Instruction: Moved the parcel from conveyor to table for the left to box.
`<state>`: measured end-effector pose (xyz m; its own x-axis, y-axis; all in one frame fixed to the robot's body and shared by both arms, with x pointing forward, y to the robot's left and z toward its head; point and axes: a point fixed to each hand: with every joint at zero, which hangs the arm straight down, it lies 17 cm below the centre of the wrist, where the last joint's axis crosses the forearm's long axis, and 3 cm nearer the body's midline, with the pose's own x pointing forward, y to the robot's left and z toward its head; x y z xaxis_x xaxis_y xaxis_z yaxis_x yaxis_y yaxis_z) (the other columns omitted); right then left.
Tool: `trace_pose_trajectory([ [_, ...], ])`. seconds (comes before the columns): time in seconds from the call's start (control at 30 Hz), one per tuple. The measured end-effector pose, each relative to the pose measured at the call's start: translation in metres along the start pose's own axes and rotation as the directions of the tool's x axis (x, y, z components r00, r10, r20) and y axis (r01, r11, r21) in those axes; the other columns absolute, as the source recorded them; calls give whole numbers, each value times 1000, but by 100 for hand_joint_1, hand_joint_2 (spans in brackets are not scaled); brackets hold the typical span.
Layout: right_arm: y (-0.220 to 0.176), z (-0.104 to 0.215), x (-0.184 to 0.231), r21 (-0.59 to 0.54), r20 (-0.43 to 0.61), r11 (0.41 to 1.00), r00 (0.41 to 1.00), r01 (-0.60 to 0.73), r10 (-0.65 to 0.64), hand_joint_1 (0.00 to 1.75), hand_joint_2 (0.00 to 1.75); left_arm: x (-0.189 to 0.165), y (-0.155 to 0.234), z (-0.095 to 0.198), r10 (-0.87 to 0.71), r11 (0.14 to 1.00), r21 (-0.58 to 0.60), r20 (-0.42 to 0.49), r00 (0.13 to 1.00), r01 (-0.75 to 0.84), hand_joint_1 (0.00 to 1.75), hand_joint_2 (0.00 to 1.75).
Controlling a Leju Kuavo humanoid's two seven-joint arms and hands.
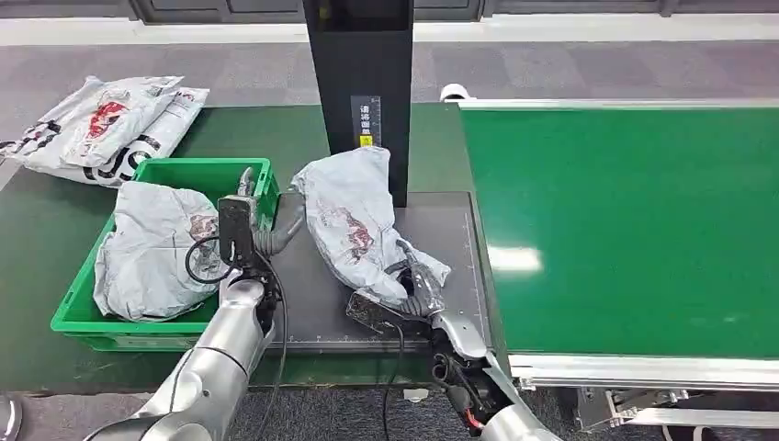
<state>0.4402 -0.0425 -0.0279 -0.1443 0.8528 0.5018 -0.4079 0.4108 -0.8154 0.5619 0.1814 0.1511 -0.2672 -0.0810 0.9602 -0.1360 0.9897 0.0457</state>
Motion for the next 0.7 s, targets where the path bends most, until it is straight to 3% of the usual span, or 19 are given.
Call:
trace_pose_trajectory([
  [0.13, 2, 7, -15, -20, -45, 1000, 999, -17, 17, 0, 0, 3, 10, -1, 1, 999, 47, 11, 1000, -2, 0, 175],
  [0.33, -37, 22, -25, -228, -12, 971, 997, 66, -71, 0, 0, 14, 47, 11, -6, 982, 191, 67, 998, -7, 0, 175],
  [0.47, -89, 37, -29, -422, 49, 887, 982, 186, -182, 0, 0, 22, 44, 22, -60, 981, 192, 102, 993, 40, 0, 175],
  [0.57, -133, 51, -26, -536, 137, 792, 956, 291, -258, 0, 0, 25, 31, 26, -90, 984, 165, 115, 989, 71, 0, 175],
  [0.7, -156, 61, -28, -589, 156, 746, 949, 311, -273, 0, 0, 29, 18, 28, -96, 988, 132, 131, 987, 79, 0, 175],
])
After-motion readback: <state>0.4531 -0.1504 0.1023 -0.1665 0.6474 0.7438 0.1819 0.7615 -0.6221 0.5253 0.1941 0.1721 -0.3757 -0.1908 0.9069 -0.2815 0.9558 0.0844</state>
